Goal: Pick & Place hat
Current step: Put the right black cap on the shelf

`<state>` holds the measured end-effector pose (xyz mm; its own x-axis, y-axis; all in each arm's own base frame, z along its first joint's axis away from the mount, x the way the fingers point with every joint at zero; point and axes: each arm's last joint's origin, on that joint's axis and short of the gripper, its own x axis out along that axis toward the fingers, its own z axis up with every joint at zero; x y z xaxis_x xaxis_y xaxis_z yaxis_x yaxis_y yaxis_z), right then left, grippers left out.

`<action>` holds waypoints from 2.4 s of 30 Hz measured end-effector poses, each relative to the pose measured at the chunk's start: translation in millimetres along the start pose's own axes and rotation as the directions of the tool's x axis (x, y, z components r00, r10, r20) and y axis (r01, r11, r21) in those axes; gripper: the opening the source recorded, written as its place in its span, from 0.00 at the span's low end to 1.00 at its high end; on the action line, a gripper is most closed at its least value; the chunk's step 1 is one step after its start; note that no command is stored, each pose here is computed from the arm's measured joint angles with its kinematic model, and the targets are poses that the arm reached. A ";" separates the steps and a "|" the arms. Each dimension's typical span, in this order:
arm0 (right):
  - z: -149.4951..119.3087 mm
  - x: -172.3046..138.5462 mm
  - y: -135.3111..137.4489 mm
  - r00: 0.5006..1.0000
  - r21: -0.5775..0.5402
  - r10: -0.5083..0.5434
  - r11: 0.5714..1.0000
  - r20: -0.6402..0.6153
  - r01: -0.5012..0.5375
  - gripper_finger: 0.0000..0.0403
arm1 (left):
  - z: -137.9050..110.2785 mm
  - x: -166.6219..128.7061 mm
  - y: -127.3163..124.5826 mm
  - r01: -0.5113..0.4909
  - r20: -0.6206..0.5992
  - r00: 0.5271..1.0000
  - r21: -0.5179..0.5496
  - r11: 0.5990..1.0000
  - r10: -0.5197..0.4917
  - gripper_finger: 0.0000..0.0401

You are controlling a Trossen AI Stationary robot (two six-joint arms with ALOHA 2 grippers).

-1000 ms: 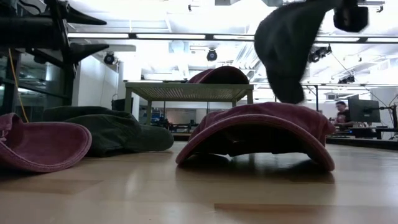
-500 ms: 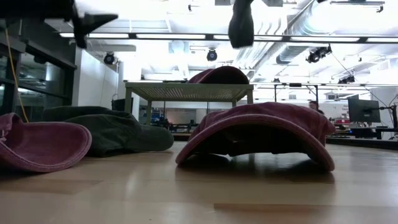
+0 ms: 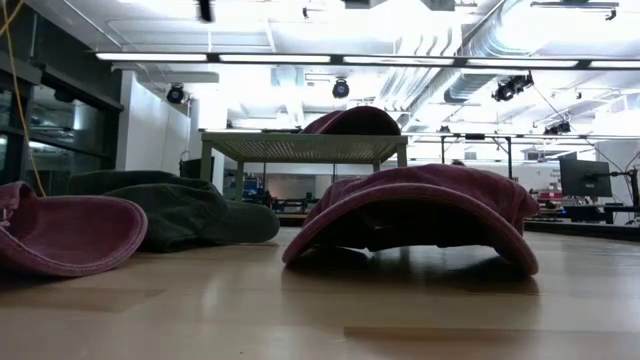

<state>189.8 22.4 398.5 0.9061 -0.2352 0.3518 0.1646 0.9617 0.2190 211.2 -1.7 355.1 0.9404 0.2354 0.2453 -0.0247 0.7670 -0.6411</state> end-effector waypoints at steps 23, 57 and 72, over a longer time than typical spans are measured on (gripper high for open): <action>20.5 5.6 -17.6 0.973 -0.146 0.138 0.983 0.185 -0.111 0.02 | 28.0 128.8 14.0 0.334 0.090 0.943 -0.289 0.897 -0.321 0.57; 27.3 3.7 -18.0 0.958 -0.132 0.147 0.984 0.246 -0.118 0.02 | 30.1 133.8 13.2 0.348 0.151 0.936 -0.256 0.902 -0.318 0.57; 22.0 10.5 -18.6 0.959 -0.134 0.127 0.986 0.254 -0.096 0.02 | 30.3 133.6 12.8 0.355 0.151 0.933 -0.255 0.899 -0.325 0.57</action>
<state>187.7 -1.0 418.2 0.7909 -0.1386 0.5960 0.1281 0.9899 0.0602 326.3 57.6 401.7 0.8345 0.0603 0.5476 0.3981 0.6211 -0.6751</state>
